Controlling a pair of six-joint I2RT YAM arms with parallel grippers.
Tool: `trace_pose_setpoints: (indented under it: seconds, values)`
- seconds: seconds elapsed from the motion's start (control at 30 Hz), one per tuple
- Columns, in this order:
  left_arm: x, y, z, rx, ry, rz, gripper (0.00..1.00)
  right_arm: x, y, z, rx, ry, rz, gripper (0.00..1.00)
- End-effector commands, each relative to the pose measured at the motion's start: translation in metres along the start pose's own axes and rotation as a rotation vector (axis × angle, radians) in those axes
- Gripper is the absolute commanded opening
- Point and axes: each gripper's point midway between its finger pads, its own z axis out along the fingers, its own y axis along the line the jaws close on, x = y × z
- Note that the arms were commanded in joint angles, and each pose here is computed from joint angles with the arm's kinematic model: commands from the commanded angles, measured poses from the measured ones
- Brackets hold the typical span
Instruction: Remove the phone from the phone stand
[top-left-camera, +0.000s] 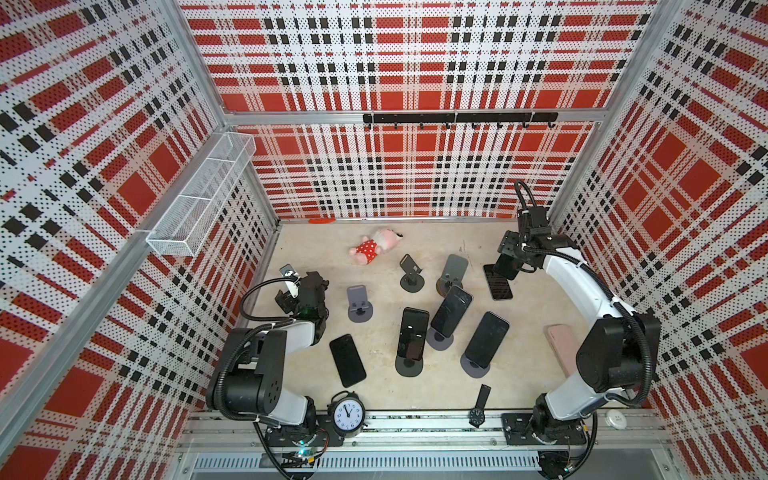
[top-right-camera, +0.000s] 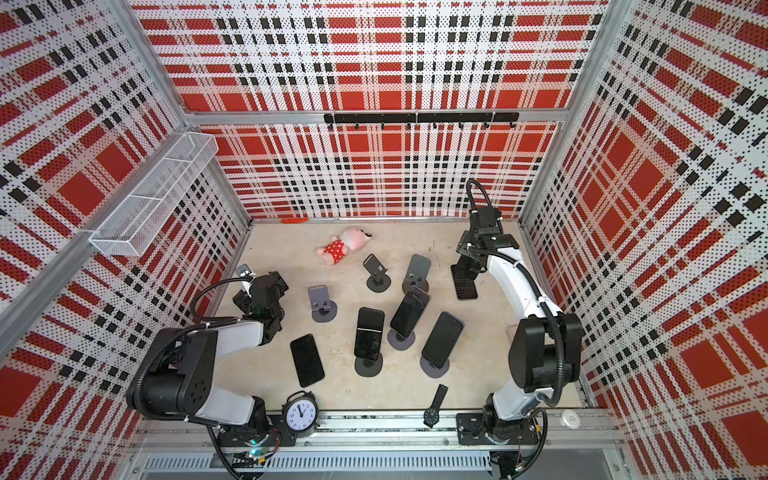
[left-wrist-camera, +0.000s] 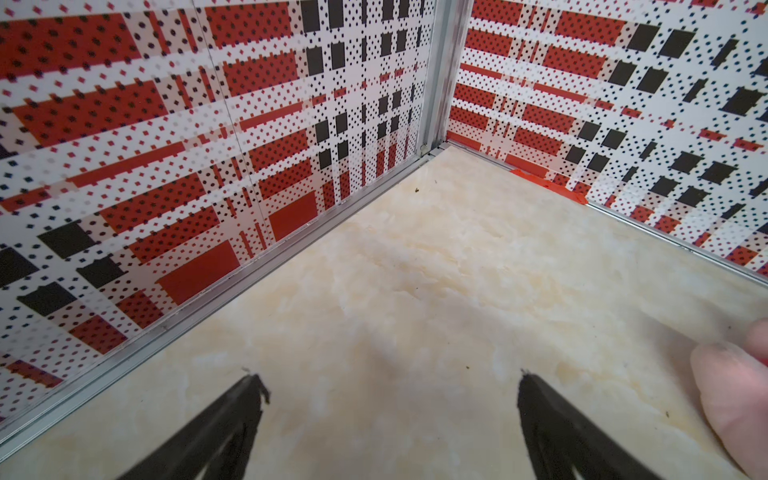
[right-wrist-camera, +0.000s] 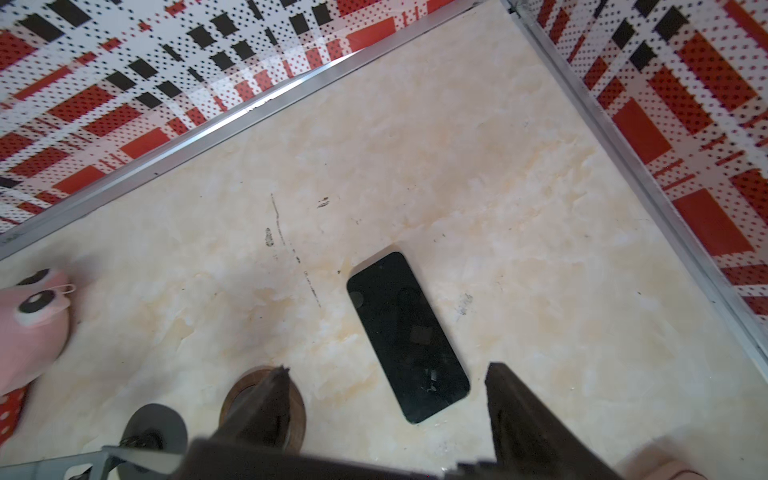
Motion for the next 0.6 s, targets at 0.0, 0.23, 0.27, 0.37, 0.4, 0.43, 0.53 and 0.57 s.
trace_pose_setpoints:
  seconds: [0.0, 0.23, 0.27, 0.37, 0.4, 0.43, 0.53, 0.57]
  values:
    - [-0.005, -0.003, 0.002, -0.008, -0.01, 0.005, 0.98, -0.017, 0.025, 0.002, -0.1, -0.041, 0.01, 0.7]
    - [-0.004, -0.004, 0.004, -0.012, -0.005, 0.009, 0.98, -0.015, 0.059, 0.024, -0.151, -0.001, -0.01, 0.7]
    - [-0.004, -0.003, 0.004, -0.013, -0.003, 0.012, 0.98, -0.015, 0.063, 0.028, -0.15, 0.005, -0.016, 0.7]
    - [-0.005, -0.003, 0.004, -0.015, -0.004, 0.006, 0.98, -0.016, 0.07, 0.044, -0.139, 0.022, -0.027, 0.7]
    - [-0.005, -0.002, 0.004, -0.017, -0.004, 0.003, 0.98, -0.016, 0.073, 0.05, -0.136, 0.031, -0.029, 0.69]
    - [-0.005, -0.001, 0.004, -0.018, -0.005, 0.0, 0.98, -0.015, 0.076, 0.054, -0.137, 0.038, -0.034, 0.69]
    - [-0.005, 0.002, 0.004, -0.021, -0.002, -0.009, 0.98, -0.01, 0.089, 0.069, -0.148, 0.077, -0.048, 0.69]
    - [-0.005, 0.003, 0.004, -0.023, -0.002, -0.013, 0.98, -0.008, 0.095, 0.072, -0.151, 0.092, -0.054, 0.69]
